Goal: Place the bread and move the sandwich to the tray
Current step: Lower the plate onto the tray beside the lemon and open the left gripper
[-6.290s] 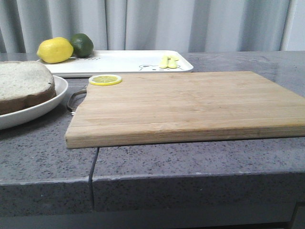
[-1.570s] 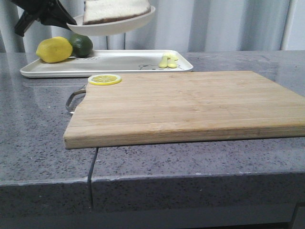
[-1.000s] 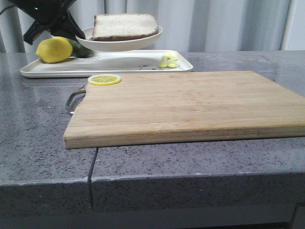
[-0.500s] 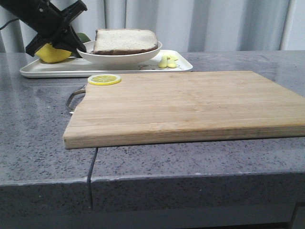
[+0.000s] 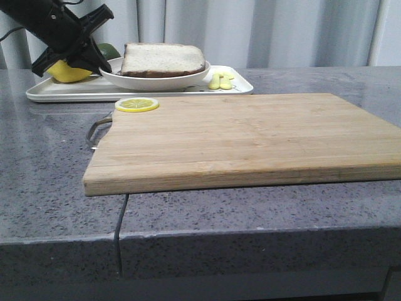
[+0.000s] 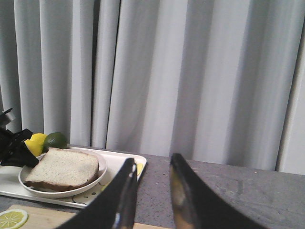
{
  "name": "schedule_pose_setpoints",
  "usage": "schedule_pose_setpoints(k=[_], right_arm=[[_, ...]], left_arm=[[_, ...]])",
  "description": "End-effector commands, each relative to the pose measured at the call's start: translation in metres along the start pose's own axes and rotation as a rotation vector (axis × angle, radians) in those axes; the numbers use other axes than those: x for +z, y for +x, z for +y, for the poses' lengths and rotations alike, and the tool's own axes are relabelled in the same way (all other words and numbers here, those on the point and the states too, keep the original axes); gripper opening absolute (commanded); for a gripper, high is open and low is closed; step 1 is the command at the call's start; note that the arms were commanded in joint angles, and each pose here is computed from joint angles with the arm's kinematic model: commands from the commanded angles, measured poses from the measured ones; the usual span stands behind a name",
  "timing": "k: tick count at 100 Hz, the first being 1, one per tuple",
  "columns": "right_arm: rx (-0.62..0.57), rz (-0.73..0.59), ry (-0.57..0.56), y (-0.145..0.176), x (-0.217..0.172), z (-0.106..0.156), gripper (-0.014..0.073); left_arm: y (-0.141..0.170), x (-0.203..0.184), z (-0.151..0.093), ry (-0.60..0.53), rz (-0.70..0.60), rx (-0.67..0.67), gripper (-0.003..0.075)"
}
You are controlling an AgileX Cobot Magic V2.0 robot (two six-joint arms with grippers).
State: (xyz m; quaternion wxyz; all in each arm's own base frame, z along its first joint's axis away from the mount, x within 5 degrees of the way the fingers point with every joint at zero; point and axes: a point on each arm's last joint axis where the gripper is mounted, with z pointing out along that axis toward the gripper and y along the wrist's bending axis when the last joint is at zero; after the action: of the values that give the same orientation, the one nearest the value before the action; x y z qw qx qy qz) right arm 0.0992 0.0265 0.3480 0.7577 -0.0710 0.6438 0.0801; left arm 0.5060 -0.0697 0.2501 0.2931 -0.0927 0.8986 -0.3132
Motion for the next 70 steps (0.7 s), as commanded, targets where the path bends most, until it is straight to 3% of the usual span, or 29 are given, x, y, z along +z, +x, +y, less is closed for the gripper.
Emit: schedule_pose_setpoints(k=[1, 70], right_arm=[[-0.021, -0.035, 0.021, -0.0099, -0.0005, -0.0025, 0.0204], [-0.021, -0.035, 0.021, -0.0099, -0.0005, -0.0025, 0.0204]], left_arm=[[-0.0217, -0.0371, -0.0305, 0.088, -0.137, -0.025, -0.0020], [-0.0184, -0.0287, -0.0215, 0.044, -0.107, -0.034, -0.0020]])
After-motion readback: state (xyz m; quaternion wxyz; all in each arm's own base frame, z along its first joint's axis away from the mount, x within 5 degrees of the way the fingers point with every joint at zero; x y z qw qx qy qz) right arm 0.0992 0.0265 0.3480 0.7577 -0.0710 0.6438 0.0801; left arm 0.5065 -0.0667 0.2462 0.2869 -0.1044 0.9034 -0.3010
